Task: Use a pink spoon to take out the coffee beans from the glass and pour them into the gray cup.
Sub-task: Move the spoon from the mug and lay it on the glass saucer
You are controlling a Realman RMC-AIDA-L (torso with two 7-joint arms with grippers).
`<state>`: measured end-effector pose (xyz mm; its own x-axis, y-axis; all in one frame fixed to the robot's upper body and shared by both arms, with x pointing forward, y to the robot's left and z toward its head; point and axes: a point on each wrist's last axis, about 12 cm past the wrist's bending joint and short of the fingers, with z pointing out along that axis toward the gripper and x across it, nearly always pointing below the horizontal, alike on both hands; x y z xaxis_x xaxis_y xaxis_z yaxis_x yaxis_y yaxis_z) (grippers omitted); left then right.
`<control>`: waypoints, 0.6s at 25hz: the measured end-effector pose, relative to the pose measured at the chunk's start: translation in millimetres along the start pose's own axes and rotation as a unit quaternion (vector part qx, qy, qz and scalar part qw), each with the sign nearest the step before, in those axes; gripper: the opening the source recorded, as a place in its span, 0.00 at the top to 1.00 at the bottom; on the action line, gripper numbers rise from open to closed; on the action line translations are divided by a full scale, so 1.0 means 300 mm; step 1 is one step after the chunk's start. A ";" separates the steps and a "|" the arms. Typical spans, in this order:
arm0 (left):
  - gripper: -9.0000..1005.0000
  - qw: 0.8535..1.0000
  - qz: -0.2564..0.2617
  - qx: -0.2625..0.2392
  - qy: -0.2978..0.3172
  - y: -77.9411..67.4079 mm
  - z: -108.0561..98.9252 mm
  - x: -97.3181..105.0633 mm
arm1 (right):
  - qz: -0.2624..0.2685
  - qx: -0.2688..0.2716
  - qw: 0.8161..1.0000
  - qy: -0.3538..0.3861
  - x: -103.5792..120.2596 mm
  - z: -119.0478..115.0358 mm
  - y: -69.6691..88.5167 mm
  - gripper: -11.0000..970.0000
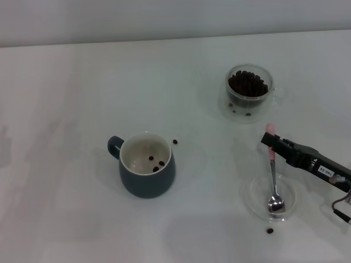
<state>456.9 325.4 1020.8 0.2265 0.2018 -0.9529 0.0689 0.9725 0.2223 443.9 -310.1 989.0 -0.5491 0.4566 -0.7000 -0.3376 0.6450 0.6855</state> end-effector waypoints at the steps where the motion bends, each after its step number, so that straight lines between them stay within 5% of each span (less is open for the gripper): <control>1: 0.55 1.000 0.000 0.000 0.000 0.000 0.000 0.000 | 0.000 0.000 1.000 0.000 0.000 0.000 0.000 0.73; 15: 0.55 1.000 -0.001 0.001 -0.002 -0.003 0.004 -0.001 | -0.002 0.001 1.000 0.008 0.000 0.002 -0.003 0.72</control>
<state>457.9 324.4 1021.2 0.2297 0.1994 -0.9526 0.0709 0.9728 0.2207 444.7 -310.4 988.3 -0.5605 0.4434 -0.6995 -0.3378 0.6487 0.6819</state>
